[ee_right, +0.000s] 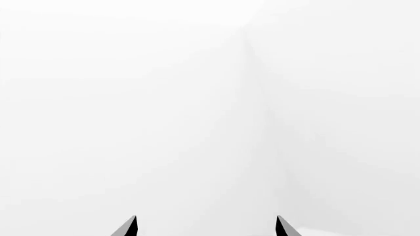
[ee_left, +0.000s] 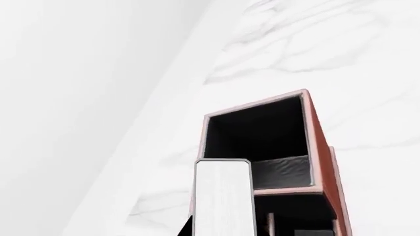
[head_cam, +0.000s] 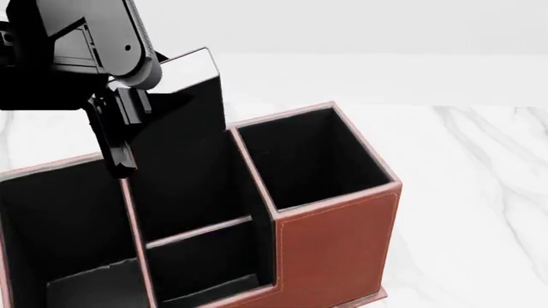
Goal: Pick up the book and place it in the front compartment of the caddy.
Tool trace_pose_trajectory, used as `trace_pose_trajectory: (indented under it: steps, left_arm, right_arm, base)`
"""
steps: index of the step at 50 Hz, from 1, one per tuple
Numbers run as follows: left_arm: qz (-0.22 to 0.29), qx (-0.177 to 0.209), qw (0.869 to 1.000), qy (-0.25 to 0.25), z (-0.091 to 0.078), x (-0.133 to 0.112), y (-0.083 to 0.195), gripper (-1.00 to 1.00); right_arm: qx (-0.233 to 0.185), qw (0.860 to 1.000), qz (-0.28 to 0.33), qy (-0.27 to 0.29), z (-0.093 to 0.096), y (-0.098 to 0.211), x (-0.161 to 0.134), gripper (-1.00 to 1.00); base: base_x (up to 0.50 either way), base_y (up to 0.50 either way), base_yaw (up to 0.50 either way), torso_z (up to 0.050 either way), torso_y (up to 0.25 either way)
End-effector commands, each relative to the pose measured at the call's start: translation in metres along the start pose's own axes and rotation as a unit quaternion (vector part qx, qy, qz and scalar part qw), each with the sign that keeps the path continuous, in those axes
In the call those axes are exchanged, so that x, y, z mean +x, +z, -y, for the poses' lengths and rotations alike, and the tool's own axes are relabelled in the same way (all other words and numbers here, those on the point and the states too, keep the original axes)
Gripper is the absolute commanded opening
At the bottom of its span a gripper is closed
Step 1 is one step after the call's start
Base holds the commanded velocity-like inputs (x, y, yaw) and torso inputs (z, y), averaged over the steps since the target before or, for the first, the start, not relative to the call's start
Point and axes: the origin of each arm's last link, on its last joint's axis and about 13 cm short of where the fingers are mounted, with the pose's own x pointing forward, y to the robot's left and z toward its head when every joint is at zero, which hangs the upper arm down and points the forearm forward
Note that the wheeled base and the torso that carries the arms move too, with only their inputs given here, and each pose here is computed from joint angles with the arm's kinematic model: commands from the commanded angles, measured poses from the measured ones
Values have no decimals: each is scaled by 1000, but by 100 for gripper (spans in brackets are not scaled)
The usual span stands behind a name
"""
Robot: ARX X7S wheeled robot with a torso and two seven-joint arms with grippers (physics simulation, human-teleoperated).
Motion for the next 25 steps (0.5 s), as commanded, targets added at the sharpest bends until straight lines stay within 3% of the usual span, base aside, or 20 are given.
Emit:
trace_pose_trajectory:
  steps: [1,7,25]
  left_arm:
    - [-5,31,999,22,-2,1,-6,-100]
    - [0,38,999,2,1,3,-10,-100]
    - [20,38,999,7,6,19,-18,-100]
  right_arm:
    - [1,1000,0,-1,1,2,-2,100]
    - [3,1000,-1,-18,8,0,-2,100]
    - [5,1000,4,-23,12,6,-7,100]
  base:
    - [0,0,0,0,0]
    - [0,0,0,0,2]
    - [0,0,0,0,2]
